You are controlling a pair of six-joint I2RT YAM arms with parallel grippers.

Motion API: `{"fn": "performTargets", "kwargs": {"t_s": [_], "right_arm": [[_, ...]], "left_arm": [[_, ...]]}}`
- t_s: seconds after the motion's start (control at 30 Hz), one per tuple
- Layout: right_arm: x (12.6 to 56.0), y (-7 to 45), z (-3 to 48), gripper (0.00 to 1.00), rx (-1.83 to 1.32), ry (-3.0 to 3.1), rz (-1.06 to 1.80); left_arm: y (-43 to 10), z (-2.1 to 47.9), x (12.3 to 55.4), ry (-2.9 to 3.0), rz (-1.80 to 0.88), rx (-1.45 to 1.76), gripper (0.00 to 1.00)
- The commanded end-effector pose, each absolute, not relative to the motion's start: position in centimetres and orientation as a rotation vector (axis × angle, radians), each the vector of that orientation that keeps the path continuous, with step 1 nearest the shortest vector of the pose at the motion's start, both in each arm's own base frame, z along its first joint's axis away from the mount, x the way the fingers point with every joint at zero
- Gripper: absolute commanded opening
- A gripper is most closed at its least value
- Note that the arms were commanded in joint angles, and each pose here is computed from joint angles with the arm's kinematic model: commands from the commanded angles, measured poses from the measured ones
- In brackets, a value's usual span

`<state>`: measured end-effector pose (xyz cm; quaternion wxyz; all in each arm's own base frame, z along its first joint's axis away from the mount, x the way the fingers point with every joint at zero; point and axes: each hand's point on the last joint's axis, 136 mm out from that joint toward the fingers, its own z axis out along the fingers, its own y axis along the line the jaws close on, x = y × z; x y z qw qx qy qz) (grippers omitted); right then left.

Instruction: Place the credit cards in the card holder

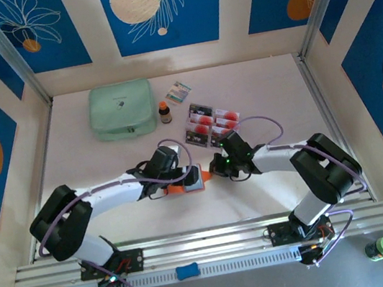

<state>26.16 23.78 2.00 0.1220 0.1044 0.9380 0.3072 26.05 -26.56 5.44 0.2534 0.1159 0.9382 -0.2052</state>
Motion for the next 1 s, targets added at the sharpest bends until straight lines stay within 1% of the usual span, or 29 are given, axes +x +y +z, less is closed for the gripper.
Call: {"fn": "performTargets", "kwargs": {"t_s": [0.0, 0.1, 0.23, 0.43, 0.5, 0.77, 0.97], "right_arm": [[26.5, 24.2, 2.3, 0.03, 0.26, 2.744, 0.932], [26.4, 24.3, 2.1, 0.06, 0.252, 2.754, 0.939], [26.1, 24.4, 2.0, 0.07, 0.239, 2.765, 0.953], [26.0, 24.2, 2.7, 0.15, 0.191, 2.769, 0.947], [26.1, 23.9, 3.1, 0.17, 0.184, 2.767, 0.94], [26.7, 23.6, 7.0, 0.18, 0.138, 2.699, 0.962], [27.2, 24.8, 9.4, 0.16, 0.094, 2.66, 1.011]], "left_arm": [[-25.6, 4.8, 26.4, 2.566, -0.459, 0.364, 1.0], [-25.5, 4.3, 26.3, 2.577, -0.451, 0.369, 1.0], [-25.4, 3.7, 26.2, 2.588, -0.436, 0.369, 1.0], [-25.0, 3.4, 26.2, 2.59, -0.407, 0.373, 1.0], [-25.0, 3.6, 26.3, 2.585, -0.401, 0.376, 1.0], [-24.9, 4.2, 26.4, 2.569, -0.383, 0.386, 1.0], [-25.0, 4.4, 26.5, 2.565, -0.381, 0.39, 1.0]]}}
